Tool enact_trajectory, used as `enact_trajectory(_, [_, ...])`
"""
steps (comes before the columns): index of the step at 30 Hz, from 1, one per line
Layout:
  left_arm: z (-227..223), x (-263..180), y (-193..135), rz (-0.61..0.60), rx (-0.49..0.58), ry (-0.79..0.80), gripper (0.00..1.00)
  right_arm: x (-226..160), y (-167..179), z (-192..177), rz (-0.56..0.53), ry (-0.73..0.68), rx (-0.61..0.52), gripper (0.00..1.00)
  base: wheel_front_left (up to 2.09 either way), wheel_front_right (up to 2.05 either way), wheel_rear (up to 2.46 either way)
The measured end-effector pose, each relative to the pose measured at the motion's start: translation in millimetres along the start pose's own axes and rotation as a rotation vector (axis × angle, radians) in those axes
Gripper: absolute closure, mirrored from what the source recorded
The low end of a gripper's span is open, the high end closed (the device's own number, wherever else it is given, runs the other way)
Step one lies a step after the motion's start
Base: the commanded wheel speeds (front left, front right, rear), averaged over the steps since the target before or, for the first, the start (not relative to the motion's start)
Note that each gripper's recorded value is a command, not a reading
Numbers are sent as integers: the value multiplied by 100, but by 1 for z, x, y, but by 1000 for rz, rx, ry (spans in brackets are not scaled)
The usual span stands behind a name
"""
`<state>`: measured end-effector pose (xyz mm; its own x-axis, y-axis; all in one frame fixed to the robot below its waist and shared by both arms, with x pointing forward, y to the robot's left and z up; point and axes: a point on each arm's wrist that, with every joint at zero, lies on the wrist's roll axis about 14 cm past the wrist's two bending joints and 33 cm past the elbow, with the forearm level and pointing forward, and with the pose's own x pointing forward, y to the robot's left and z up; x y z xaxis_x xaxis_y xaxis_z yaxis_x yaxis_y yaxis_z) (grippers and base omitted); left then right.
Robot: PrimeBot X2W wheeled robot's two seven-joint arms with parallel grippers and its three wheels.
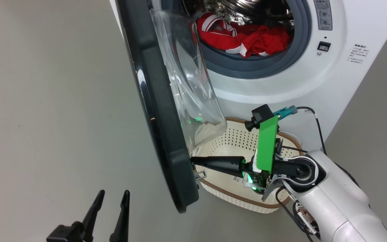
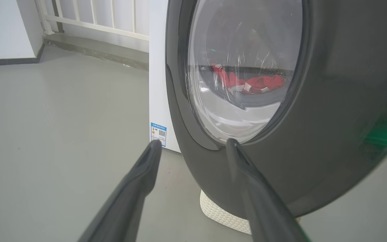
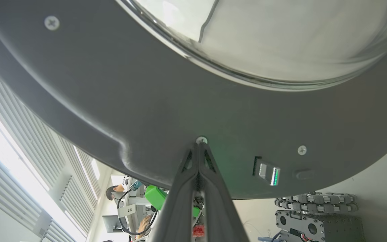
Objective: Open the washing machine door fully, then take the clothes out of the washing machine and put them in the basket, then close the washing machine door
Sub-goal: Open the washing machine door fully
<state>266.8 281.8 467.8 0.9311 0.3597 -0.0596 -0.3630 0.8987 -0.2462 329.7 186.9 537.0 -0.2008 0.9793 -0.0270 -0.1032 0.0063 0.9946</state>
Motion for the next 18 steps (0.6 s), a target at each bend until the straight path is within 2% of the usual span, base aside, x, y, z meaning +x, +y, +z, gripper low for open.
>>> enact_trajectory(6, [1, 1, 1, 3, -5, -1, 0, 2, -1, -2, -1, -1, 2, 100, 0, 0, 0])
enact_trajectory(8, [0, 2, 0, 1, -5, -1, 0, 1, -2, -1, -4, -13, -1, 65, 0, 0, 0])
enact_trajectory(9, [0, 2, -1, -1, -5, -1, 0, 1, -2, 0, -7, -21, -4, 53, 0, 0, 0])
enact_trajectory(10, [0, 3, -1, -3, -6, 0, 0, 0, -3, 1, -12, -28, -8, 24, 0, 0, 0])
enact_trajectory(11, [0, 4, -2, -6, -6, 0, 0, -1, -4, 2, -19, -41, -13, 0, 0, 0, 0])
enact_trajectory(18, [-2, 9, -11, -36, -7, 7, 0, -18, -23, 14, -93, -181, -32, 0, 0, 0, 0])
